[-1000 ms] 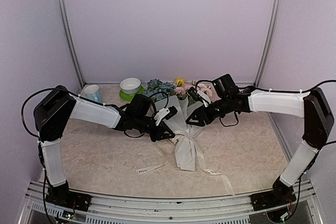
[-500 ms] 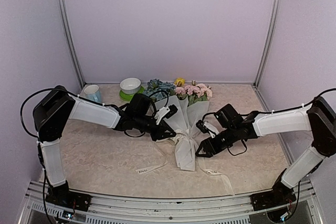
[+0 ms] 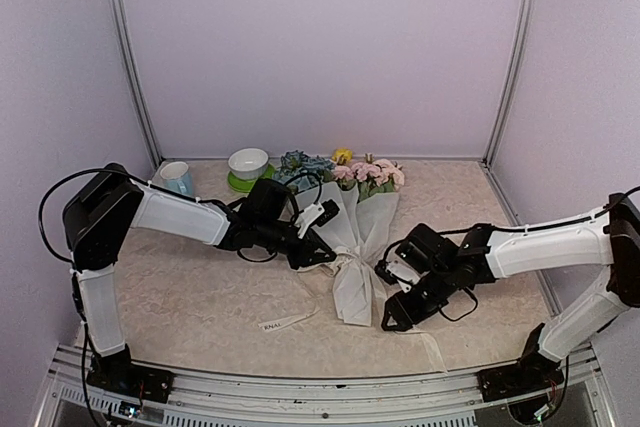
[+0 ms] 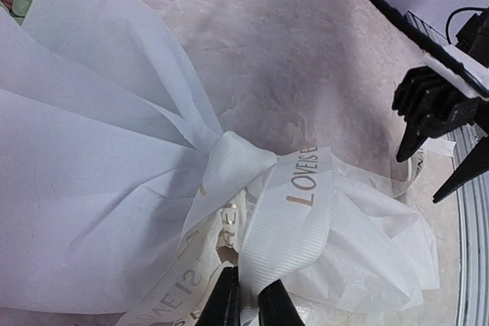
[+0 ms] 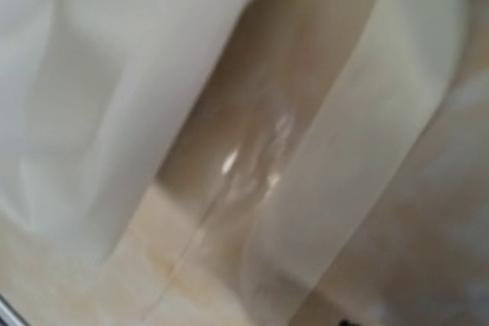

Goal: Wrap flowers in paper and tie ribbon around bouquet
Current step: Cross the half-tied ribbon over the folded bouquet.

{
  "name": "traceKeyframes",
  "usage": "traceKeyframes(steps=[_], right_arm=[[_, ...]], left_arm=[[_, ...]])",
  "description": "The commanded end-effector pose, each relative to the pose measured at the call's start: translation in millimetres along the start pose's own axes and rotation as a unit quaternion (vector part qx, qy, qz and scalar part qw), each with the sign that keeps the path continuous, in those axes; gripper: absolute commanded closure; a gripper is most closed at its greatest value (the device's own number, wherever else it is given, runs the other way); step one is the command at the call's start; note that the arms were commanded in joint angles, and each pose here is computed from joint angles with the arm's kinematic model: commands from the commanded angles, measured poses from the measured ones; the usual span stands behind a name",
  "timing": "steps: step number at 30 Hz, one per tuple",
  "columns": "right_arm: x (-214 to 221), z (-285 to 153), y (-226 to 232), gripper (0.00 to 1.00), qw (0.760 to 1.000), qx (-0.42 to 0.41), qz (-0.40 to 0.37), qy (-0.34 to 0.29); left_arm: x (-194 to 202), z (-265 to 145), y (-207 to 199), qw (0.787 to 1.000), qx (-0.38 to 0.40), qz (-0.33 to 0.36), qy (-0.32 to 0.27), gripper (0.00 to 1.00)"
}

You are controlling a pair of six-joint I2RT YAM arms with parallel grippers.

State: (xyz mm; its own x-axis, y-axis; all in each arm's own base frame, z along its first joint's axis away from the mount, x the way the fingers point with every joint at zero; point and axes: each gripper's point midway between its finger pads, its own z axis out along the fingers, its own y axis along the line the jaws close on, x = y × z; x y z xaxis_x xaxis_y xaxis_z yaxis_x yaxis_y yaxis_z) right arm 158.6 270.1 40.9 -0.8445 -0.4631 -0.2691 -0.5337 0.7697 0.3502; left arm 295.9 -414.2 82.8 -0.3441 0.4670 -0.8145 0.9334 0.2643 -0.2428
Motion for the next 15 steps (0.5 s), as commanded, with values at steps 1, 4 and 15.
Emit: traceKeyframes(steps=[1,4,15], right_arm=[[28,2,-6,0.49,0.998,0.057,0.018,0.031],[39,12,-11,0.53,0.996,0.074,0.016,0.053],[30,3,16,1.00,0.997,0.051,-0.003,0.060]], left_arm=[[-12,-5,-3,1.000,-0.003,0.015,-0.014,0.90],[-10,-2,-1,1.000,-0.004,0.013,-0.008,0.90],[-10,-5,-7,1.000,-0.003,0.019,-0.011,0.90]])
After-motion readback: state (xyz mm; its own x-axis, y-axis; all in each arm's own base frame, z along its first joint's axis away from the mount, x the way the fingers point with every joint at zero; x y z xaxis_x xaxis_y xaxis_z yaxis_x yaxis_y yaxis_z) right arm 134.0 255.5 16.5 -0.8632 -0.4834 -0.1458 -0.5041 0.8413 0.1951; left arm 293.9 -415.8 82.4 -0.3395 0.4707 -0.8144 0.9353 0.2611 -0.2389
